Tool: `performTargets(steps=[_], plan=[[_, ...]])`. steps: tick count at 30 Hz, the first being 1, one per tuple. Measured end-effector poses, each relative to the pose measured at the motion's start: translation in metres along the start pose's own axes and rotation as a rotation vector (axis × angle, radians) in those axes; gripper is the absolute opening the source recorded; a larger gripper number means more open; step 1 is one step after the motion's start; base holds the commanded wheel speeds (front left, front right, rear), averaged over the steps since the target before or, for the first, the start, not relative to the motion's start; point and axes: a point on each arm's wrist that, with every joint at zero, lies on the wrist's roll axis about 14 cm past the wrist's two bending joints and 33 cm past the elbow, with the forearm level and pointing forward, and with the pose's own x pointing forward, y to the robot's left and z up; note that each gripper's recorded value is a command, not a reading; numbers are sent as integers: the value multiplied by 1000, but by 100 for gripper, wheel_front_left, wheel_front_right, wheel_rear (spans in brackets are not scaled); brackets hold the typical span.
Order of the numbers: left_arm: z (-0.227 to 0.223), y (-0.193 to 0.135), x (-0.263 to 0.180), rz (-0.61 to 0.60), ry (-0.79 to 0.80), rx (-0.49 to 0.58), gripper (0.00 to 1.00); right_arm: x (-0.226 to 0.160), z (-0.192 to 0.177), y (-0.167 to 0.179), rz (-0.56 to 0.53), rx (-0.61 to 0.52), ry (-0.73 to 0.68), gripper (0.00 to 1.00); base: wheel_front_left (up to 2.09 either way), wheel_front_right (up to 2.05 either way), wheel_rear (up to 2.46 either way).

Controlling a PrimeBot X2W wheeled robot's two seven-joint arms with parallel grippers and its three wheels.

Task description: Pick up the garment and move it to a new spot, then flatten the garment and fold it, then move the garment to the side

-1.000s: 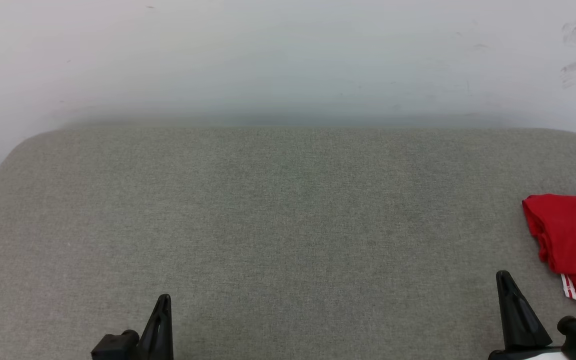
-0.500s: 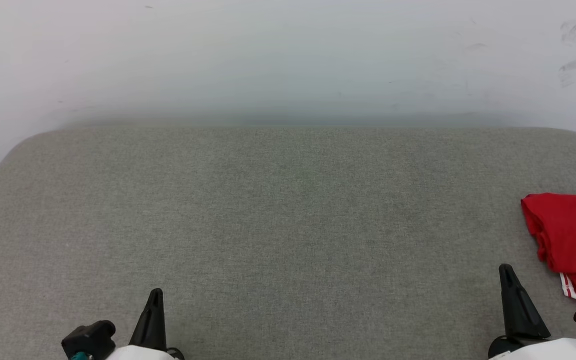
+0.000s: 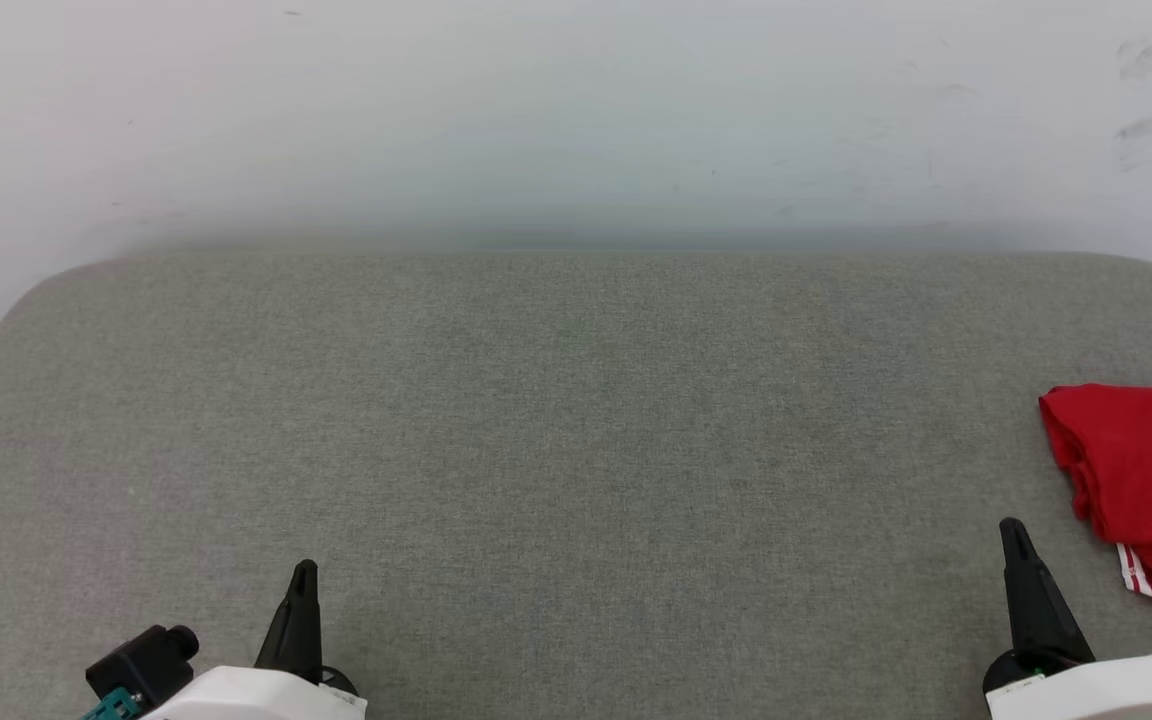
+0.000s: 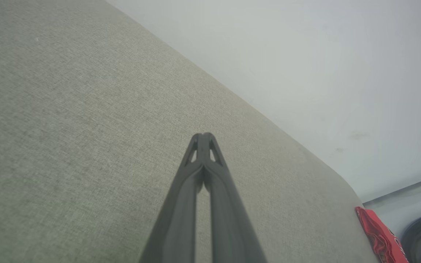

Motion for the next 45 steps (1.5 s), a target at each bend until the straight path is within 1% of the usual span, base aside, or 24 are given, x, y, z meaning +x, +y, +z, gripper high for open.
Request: performTargets(steps=[20, 45], plan=[[5, -2, 12, -4, 18, -275, 0, 11, 1, -2, -22, 269, 11, 0, 0, 0, 0], [12, -8, 22, -36, 28, -552, 0, 20, 1, -4, -32, 541, 22, 0, 0, 0, 0]])
